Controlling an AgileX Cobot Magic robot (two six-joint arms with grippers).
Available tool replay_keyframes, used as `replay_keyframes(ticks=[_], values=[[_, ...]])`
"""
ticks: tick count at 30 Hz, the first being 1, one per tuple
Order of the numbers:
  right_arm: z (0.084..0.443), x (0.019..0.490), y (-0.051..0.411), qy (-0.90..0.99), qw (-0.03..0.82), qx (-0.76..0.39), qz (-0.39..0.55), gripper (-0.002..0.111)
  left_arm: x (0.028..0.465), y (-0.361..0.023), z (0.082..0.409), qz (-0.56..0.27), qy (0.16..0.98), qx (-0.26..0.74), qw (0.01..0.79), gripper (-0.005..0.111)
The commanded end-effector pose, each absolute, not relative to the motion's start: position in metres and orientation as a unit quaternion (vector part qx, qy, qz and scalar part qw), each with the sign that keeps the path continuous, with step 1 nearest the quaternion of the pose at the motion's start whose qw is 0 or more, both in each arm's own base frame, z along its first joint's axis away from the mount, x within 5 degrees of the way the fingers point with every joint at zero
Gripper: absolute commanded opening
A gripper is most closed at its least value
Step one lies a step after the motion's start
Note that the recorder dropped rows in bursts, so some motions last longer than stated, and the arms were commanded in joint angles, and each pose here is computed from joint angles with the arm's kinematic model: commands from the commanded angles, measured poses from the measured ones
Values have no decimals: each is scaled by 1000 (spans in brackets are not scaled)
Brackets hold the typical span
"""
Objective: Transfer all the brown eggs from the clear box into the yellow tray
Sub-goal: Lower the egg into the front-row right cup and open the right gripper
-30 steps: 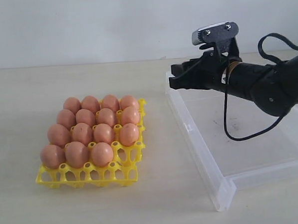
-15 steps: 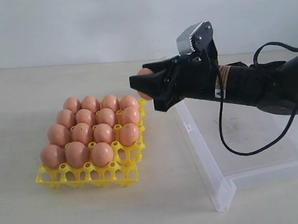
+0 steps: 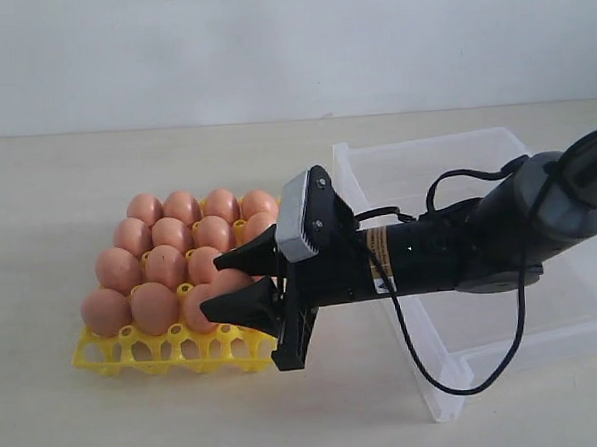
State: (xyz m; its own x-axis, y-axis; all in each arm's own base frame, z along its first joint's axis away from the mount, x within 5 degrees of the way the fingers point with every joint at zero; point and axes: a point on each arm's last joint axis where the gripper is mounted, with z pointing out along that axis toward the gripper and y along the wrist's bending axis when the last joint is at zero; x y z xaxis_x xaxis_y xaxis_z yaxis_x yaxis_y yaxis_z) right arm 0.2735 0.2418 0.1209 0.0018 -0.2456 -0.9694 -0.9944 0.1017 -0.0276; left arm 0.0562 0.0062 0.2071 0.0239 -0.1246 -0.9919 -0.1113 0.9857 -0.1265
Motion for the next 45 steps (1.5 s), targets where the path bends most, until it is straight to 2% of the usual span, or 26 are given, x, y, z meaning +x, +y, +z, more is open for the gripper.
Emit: replay_keyframes(ticks=[1, 6, 11, 20, 24, 28, 31, 41, 45], values=[[120, 277, 242, 576, 485, -530, 389, 0, 56, 6, 206, -12, 697, -90, 711, 4], [122, 287, 246, 587, 486, -525, 380, 0, 56, 6, 206, -12, 697, -90, 711, 4], [104, 294, 252, 595, 467, -528, 388, 0, 56, 6, 206, -12, 697, -90, 711, 4], [104, 294, 252, 593, 467, -527, 389, 1, 56, 6, 206, -12, 697, -90, 711, 4], [104, 293, 252, 591, 465, -532, 390, 14, 56, 6, 206, -12, 697, -90, 711, 4], [104, 293, 252, 593, 464, -530, 391, 37, 56, 6, 206, -12, 697, -90, 711, 4], [104, 293, 252, 596, 461, -526, 394, 47, 56, 6, 206, -12, 698, -90, 710, 4], [105, 293, 252, 598, 461, -523, 396, 49, 56, 6, 206, -12, 698, -90, 710, 4], [116, 295, 251, 592, 474, -520, 392, 49, 56, 6, 206, -12, 697, -90, 711, 4]])
